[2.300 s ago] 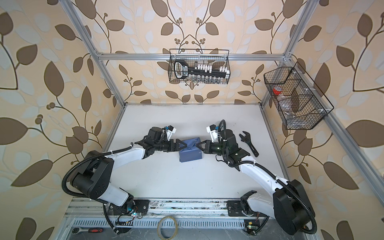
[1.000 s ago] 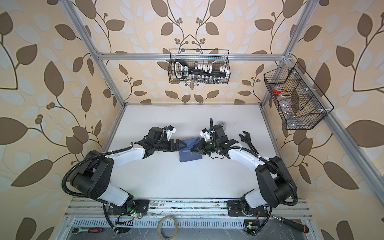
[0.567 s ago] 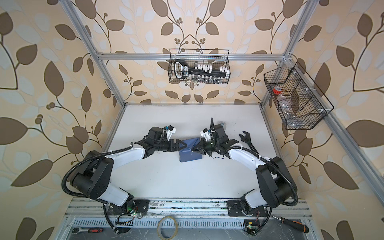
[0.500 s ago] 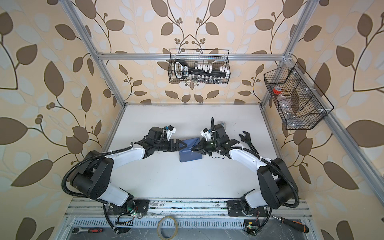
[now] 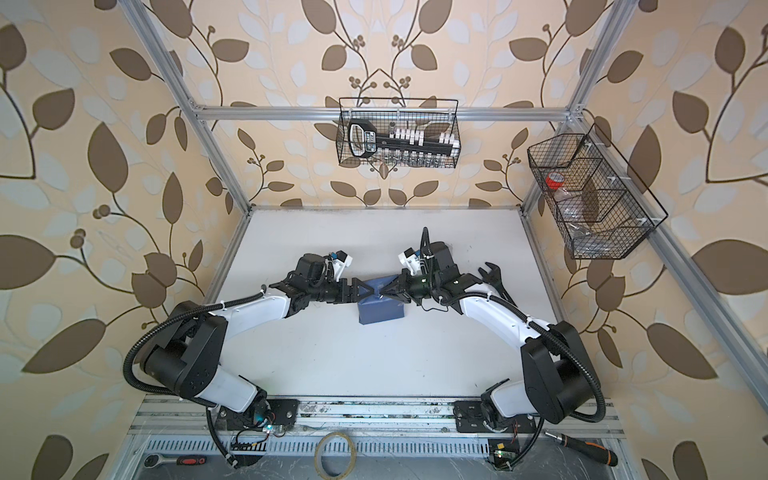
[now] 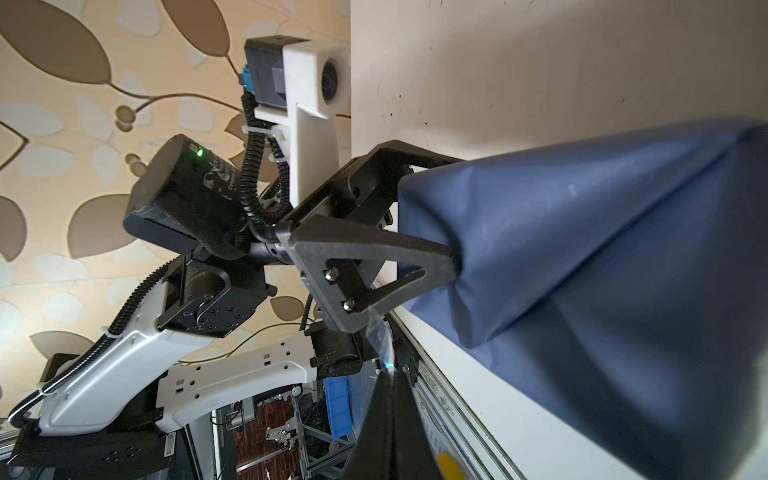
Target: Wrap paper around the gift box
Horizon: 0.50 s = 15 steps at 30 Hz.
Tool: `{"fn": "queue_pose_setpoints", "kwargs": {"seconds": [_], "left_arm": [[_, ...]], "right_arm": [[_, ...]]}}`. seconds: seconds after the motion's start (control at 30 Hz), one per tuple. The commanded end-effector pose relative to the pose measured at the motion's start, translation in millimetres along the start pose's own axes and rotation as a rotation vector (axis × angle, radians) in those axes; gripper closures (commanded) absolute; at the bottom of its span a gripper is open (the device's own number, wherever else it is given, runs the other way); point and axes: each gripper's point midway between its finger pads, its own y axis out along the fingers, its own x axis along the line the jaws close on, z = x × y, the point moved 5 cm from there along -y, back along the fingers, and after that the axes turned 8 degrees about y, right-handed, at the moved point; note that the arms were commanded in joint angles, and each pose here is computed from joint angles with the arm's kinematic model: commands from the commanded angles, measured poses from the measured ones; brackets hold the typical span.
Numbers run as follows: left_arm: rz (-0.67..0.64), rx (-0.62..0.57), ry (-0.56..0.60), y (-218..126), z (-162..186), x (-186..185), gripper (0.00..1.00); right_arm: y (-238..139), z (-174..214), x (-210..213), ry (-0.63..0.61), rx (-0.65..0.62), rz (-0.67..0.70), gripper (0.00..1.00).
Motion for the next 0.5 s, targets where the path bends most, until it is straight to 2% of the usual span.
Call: {"fn": "queue_pose_setpoints", "kwargs": {"seconds": [0.0,0.47], "left_arm": [[-0.161,0.094,-0.044,1,28,30,0.1],[-0.155,0.082,-0.035,-2,25,26,0.1]], "right_arm": [[8,-1,-4,0.008,0.027,0.012,1.0],[21,-3,-47,0.063,0.045,0.112,1.0]]}}
